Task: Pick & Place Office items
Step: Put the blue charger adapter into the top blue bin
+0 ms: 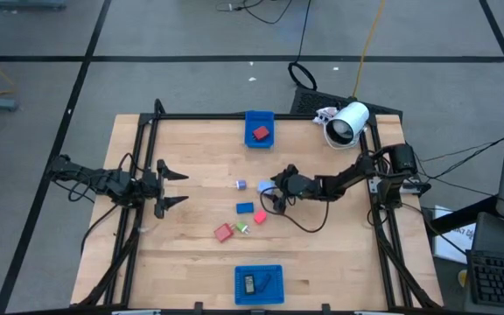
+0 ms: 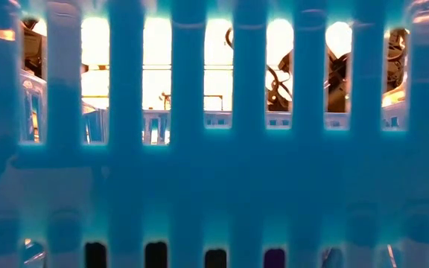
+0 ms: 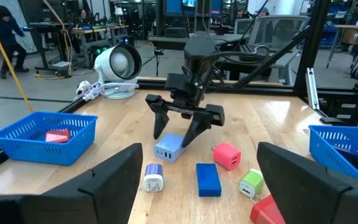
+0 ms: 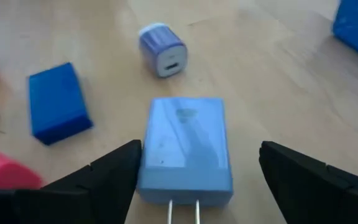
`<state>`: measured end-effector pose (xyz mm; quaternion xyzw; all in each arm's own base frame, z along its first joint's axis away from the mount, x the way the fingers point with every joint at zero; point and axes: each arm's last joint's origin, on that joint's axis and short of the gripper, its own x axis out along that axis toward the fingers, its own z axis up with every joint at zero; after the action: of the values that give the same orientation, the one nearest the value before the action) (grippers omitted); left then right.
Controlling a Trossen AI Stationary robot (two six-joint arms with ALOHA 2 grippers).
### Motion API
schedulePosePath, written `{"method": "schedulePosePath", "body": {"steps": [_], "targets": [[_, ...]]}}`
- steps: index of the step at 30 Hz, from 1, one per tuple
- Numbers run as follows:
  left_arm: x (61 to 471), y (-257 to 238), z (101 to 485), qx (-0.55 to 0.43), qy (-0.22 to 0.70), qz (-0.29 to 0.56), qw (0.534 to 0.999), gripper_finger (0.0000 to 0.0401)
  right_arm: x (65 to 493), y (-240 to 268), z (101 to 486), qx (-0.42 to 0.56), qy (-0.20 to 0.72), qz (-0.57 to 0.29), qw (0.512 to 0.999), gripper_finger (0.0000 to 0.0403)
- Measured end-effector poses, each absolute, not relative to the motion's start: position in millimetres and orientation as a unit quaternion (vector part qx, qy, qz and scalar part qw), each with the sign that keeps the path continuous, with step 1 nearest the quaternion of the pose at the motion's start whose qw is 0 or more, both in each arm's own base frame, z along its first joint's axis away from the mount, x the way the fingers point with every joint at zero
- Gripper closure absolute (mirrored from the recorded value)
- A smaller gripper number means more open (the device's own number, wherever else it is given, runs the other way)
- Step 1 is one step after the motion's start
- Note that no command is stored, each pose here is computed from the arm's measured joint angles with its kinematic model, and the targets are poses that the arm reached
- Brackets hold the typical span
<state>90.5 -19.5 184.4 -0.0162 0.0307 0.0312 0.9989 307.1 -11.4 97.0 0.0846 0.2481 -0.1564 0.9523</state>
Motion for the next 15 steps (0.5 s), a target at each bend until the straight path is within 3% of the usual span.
{"method": "schedulePosePath", "body": {"steps": [15], "targets": [[90.5,-19.5,184.4,-0.016,0.031,0.031,0.999,0.0093,306.7,-3.4,95.8,0.048,0.261,-0.130,0.955,0.0135]]}}
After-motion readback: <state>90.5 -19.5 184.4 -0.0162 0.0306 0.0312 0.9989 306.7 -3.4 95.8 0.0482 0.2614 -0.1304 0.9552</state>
